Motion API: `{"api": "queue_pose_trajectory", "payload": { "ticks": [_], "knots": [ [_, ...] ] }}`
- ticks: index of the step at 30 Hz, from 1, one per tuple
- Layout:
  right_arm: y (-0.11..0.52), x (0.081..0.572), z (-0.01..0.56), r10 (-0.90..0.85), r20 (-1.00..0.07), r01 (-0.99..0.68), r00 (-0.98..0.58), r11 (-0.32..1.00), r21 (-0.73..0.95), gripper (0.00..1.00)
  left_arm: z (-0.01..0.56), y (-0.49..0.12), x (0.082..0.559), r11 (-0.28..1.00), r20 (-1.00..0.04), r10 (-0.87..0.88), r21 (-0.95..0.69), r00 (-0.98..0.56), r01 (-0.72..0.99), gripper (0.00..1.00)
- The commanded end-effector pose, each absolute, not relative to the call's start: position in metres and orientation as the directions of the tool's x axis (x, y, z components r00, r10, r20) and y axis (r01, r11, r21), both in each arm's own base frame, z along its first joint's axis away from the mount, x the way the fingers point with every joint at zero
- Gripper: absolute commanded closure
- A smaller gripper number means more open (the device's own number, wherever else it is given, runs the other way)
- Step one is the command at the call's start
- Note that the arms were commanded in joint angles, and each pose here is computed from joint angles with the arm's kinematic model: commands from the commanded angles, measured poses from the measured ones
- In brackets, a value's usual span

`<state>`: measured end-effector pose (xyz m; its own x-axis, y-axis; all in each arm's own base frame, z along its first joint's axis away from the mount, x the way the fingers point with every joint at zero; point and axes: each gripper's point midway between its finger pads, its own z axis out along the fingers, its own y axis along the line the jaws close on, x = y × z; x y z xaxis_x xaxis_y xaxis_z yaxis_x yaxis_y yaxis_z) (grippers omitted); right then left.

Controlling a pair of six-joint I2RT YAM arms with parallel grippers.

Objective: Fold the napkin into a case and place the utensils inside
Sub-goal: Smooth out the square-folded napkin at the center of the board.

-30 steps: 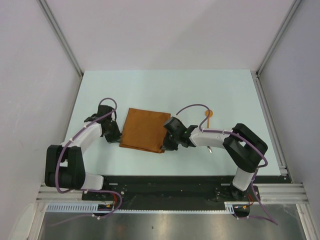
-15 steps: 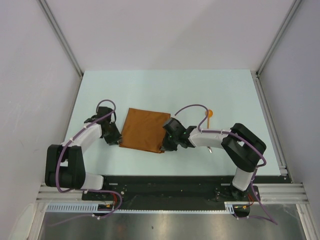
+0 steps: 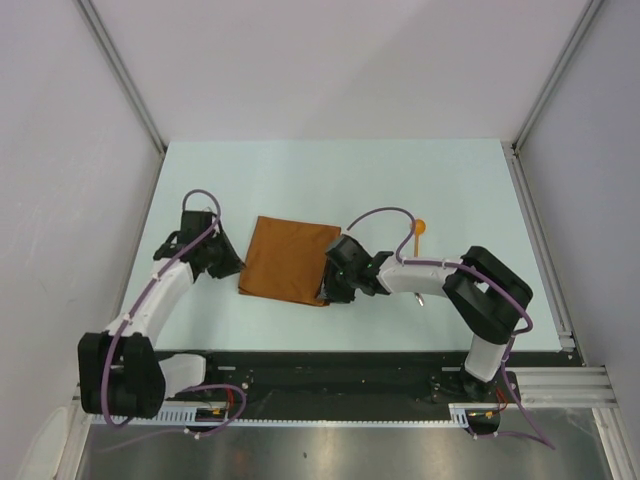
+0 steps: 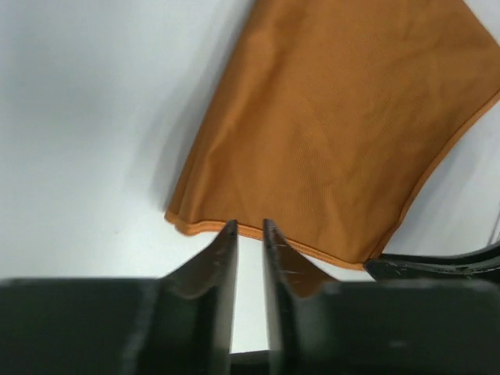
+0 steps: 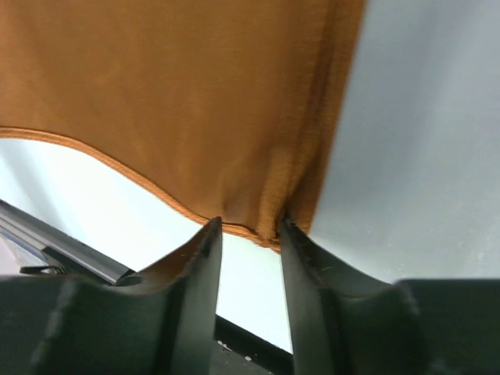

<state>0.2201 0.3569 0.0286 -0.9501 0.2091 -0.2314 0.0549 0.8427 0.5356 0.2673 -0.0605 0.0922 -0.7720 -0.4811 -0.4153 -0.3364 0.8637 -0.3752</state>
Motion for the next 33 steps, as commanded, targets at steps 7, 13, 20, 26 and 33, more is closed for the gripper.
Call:
{"api": "queue_pose_trajectory", "payload": {
  "ticks": [7, 13, 20, 26, 33],
  "knots": [
    [0.374, 0.237, 0.103, -0.015, -0.452, -0.265, -0.892, 0.828, 0.495, 0.45, 0.069, -0.069, 0.283, 0.876, -0.354, -0.435, -0.379, -0.828, -0.299, 0.89],
    [0.414, 0.232, 0.087, -0.085, -0.392, -0.317, -0.916, 0.753, 0.576, 0.53, 0.045, -0.061, 0.275, 0.877, -0.312, -0.454, -0.324, -0.835, -0.355, 0.96],
    [0.399, 0.223, 0.04, -0.091, -0.316, -0.267, -0.944, 0.772, 0.576, 0.65, 0.014, -0.056, 0.259, 0.871, -0.248, -0.473, -0.275, -0.845, -0.406, 0.99],
    [0.374, 0.227, 0.02, -0.091, -0.323, -0.255, -0.942, 0.822, 0.51, 0.65, 0.005, -0.055, 0.251, 0.865, -0.232, -0.485, -0.267, -0.843, -0.424, 0.99],
    [0.362, 0.229, 0.015, -0.079, -0.318, -0.239, -0.945, 0.83, 0.504, 0.65, 0.0, -0.056, 0.244, 0.863, -0.22, -0.488, -0.267, -0.844, -0.429, 0.98]
  ]
}}
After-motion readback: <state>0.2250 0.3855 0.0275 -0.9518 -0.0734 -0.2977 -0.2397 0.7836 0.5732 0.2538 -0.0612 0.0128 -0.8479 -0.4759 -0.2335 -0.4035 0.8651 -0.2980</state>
